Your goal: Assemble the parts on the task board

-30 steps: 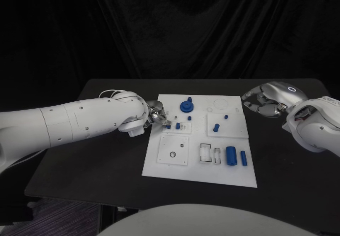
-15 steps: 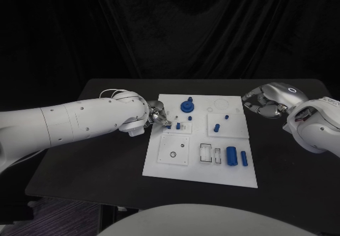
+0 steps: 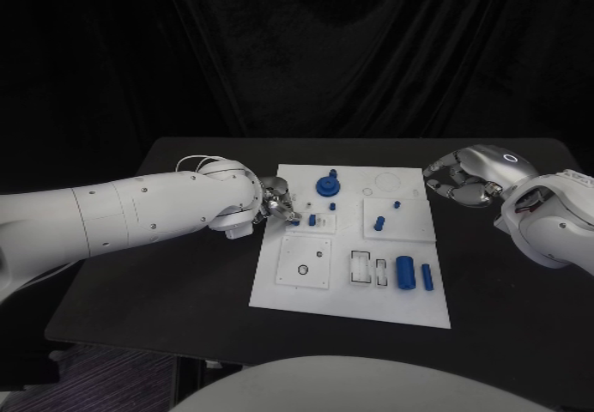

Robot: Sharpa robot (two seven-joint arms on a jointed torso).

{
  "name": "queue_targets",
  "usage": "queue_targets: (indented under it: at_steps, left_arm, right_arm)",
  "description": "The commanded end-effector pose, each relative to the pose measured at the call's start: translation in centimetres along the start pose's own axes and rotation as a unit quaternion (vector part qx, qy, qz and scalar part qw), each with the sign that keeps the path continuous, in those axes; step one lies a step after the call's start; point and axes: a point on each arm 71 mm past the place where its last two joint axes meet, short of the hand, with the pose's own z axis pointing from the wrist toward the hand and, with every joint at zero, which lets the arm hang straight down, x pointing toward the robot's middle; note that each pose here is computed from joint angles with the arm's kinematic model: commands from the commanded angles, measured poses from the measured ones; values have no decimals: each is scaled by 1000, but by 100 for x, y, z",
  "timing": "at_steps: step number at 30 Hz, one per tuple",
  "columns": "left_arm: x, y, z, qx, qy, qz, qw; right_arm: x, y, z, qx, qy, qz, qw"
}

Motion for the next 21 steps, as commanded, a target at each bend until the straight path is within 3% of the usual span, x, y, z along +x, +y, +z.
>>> queue_targets:
  at_steps: [1, 21]
  left_arm:
    - [120, 13, 21, -7, 29, 10, 1000]
    - [79, 16, 34, 5, -10, 1, 1000]
  right_arm:
    - [15, -11, -3, 9, 4, -1, 1000]
    - [17, -19, -8, 11, 6, -1, 1000]
